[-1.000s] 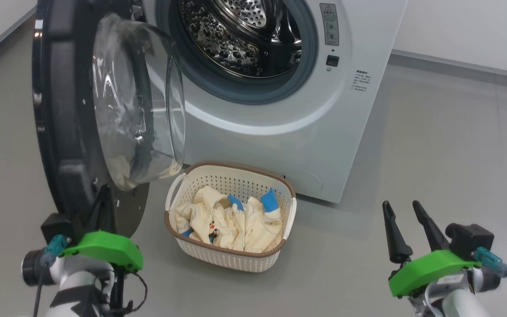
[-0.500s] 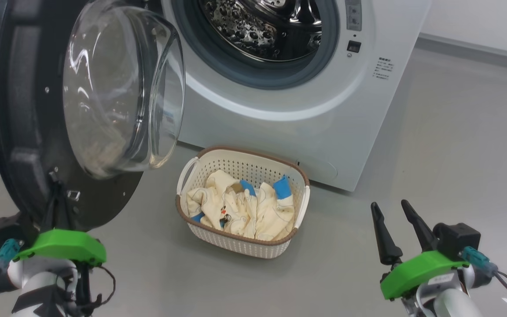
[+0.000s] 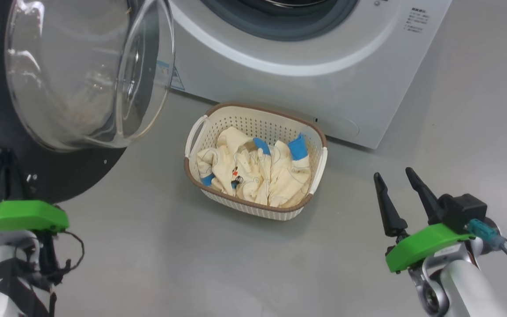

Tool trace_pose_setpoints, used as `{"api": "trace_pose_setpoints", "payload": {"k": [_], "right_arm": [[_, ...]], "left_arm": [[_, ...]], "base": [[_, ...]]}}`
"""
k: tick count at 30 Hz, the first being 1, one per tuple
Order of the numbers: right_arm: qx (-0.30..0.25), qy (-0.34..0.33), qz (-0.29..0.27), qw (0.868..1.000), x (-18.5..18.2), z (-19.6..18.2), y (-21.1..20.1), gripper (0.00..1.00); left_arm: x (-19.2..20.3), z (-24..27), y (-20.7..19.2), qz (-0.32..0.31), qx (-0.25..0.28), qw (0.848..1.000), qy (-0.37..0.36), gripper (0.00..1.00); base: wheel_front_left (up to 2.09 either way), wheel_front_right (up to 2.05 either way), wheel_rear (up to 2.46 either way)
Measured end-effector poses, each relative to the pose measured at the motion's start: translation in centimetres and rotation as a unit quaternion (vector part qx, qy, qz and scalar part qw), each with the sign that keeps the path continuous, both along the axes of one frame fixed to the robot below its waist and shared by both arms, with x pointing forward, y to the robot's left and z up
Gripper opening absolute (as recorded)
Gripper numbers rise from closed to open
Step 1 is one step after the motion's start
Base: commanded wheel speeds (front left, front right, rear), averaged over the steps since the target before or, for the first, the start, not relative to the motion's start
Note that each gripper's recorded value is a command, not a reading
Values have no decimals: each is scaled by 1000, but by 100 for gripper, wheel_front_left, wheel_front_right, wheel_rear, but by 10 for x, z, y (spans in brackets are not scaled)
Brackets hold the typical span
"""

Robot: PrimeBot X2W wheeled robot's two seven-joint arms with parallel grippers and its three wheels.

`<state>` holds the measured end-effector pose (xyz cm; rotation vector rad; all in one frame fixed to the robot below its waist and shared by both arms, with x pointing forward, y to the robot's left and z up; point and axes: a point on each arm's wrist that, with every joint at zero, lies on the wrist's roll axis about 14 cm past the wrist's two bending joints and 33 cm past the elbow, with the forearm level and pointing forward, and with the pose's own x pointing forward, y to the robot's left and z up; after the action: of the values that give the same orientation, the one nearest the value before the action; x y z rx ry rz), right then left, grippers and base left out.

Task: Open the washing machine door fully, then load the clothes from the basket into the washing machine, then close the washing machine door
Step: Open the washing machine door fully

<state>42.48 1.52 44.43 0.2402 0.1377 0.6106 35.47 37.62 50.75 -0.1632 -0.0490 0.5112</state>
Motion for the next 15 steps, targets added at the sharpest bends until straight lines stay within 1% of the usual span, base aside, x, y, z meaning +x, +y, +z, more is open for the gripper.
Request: {"api": "trace_pose_setpoints", "payload": {"k": [15], "right_arm": [[-19,24,19,999,29,-41,-1,100]], "left_arm": [[7,-5,53,66,14,998,22,0]], "base": [[0,0,0]]}}
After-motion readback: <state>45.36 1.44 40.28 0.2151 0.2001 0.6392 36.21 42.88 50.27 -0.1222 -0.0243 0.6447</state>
